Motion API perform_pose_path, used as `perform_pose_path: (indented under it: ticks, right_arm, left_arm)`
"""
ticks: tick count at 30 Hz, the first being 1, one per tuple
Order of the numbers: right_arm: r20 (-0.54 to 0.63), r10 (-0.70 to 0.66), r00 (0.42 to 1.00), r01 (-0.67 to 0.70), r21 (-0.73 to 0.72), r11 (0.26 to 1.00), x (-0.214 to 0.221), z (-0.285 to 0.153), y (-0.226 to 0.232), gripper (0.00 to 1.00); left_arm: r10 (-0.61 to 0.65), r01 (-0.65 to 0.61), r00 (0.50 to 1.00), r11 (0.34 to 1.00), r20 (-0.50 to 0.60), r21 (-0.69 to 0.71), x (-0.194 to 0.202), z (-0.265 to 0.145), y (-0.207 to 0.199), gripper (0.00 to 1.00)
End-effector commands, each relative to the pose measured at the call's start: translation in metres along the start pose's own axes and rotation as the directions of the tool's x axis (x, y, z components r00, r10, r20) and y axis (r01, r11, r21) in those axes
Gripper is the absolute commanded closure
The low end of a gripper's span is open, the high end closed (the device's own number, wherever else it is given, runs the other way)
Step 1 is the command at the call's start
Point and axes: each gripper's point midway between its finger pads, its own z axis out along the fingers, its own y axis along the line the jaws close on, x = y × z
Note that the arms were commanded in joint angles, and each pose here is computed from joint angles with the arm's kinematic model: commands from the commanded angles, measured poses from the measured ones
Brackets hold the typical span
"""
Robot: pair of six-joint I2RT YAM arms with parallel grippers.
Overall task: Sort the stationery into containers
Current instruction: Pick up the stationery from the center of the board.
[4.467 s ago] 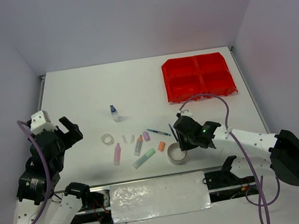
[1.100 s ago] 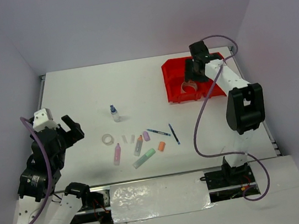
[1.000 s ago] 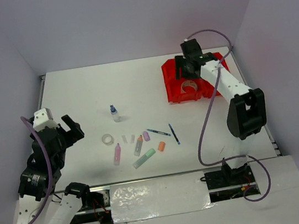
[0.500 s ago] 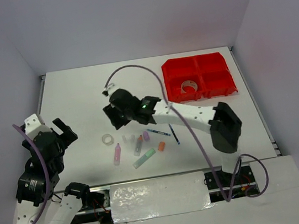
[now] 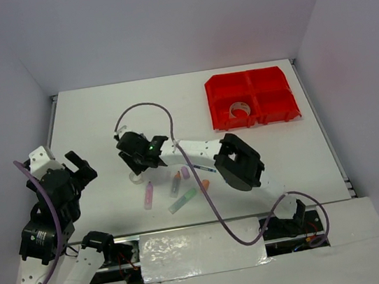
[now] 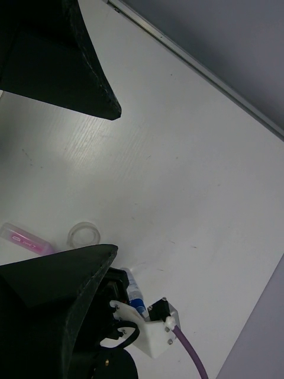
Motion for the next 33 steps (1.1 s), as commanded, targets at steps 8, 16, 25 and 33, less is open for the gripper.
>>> perform_pose_path:
  ticks: [8,16,25,33]
  right_arm:
    - [-0.012,-0.029,1.0,0.029,-0.018,0.999,0.007,0.016,0.018,0.5]
    - [-0.058,-0.04,0.998,0.039,-0.02,0.999,0.025,0.03,0.02,0.58]
    - [-0.069,-0.057,0.996,0.049,-0.115,0.992,0.036,0.026,0.048,0.94]
    - [0.175,0.031,0.984,0.038,-0.375,0.926,-0.059,-0.072,0.085,1.0]
  left_arm:
    - [-0.049,0.047,0.997,0.999,0.053,0.025,-0.019,-0.005,-0.005,0.01]
    - [-0.047,0.046,0.998,0.999,0.052,0.026,-0.019,-0.005,-0.005,0.01]
    - [-0.052,0.05,0.997,0.998,0.059,0.027,-0.02,-0.006,-0.004,0.01]
    - [-0.06,0.059,0.996,0.998,0.069,0.015,-0.022,-0.008,-0.001,0.01]
